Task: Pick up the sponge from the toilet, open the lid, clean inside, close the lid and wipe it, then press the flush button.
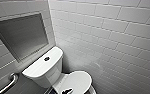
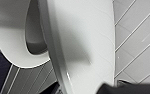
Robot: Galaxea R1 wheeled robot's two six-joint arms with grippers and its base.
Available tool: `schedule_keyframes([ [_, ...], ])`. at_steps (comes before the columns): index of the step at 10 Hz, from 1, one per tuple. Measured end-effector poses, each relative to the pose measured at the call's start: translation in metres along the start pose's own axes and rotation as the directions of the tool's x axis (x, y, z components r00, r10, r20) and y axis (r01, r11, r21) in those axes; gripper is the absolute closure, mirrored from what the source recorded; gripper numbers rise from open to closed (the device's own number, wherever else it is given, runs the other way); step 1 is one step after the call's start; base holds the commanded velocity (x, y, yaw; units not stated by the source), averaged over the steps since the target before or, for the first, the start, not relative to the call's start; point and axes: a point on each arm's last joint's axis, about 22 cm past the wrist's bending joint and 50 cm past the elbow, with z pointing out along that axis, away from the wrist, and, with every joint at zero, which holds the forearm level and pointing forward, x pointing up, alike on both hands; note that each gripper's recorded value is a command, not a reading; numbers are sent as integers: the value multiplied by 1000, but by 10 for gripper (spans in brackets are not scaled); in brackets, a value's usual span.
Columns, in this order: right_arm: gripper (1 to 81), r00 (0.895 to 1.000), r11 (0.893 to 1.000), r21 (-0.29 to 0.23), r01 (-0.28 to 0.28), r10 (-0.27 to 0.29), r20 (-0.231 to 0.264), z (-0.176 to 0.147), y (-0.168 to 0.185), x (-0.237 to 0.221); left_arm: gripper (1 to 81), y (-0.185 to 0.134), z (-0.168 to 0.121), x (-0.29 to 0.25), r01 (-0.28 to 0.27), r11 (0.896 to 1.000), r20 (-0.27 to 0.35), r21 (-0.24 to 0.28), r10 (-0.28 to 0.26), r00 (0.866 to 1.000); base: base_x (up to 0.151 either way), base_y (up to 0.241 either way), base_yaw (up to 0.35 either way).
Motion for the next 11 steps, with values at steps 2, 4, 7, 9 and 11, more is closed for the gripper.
schedule_keyframes([
  [2,811,1000,1000,3,-2,2,0,1,-2,-1,10,-2,1,12,31,1000,-30,3,-31,999,0,0,0],
  [4,811,1000,1000,3,-2,2,2,1,-2,-2,10,7,-11,43,75,997,-90,-9,-75,993,0,0,0],
  [7,811,1000,1000,0,5,-5,-5,2,0,1,10,43,-34,73,72,993,-143,-92,-84,986,0,0,0],
  [9,811,999,999,20,27,-26,-43,9,-3,15,10,83,-59,86,19,988,-187,-155,-48,981,0,0,0],
  [11,811,998,999,35,34,-32,-59,14,-9,18,10,137,-79,94,-23,963,-211,-269,-36,977,0,0,0],
])
